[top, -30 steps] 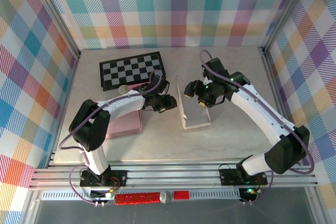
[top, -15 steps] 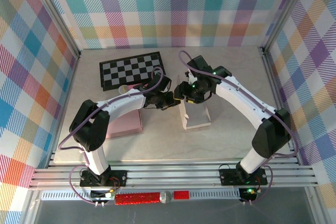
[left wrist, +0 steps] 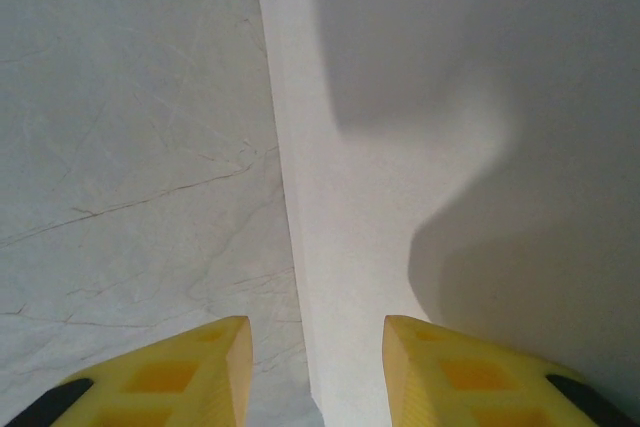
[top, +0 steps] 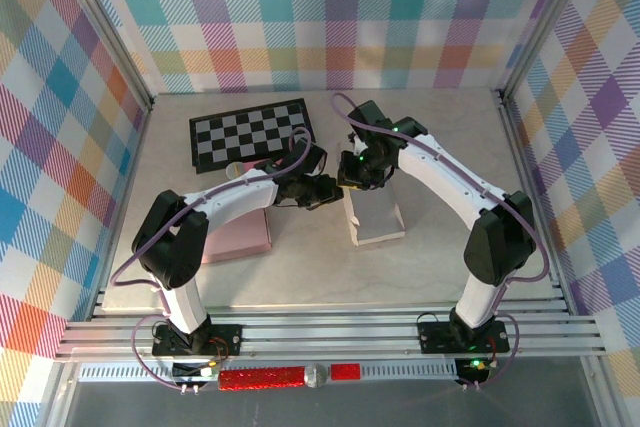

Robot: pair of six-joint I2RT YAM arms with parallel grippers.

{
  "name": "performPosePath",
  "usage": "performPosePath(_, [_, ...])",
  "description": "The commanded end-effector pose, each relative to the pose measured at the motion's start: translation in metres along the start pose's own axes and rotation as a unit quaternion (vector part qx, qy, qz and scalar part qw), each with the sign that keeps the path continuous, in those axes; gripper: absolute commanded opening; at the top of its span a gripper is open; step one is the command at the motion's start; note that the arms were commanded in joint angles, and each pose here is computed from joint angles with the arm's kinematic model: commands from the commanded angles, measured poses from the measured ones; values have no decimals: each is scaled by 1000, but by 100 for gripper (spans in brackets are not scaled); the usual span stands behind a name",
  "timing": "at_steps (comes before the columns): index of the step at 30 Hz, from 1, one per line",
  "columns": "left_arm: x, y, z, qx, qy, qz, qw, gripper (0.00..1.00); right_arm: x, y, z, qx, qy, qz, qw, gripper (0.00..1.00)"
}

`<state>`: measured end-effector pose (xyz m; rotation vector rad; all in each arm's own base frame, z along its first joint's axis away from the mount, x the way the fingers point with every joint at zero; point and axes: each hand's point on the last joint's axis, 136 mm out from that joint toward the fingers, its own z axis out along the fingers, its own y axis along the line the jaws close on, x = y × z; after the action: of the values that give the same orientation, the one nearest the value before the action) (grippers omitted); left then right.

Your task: Fold the paper box

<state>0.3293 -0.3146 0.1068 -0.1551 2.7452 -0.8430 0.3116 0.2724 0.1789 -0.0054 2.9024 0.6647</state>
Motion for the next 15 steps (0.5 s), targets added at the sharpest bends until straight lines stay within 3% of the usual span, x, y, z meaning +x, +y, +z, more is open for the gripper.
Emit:
performPosePath(1, [-7,-18,-27,15,-22,24,999,38,-7,3,-5,7,-12,17,1000,10])
performPosePath(6, [-7,-16,-38,5,-31,40,999,39,-17,4,-12,12,-37,60,997,0])
performPosePath(10, [-8,-13,-57,-9,-47,61,997,40,-26,1,-21,19,-69,114,991,0])
performPosePath(15, [-10,-8,-87,-30,-76,96,992,40,-32,-23,-36,69,-119,238,961,0])
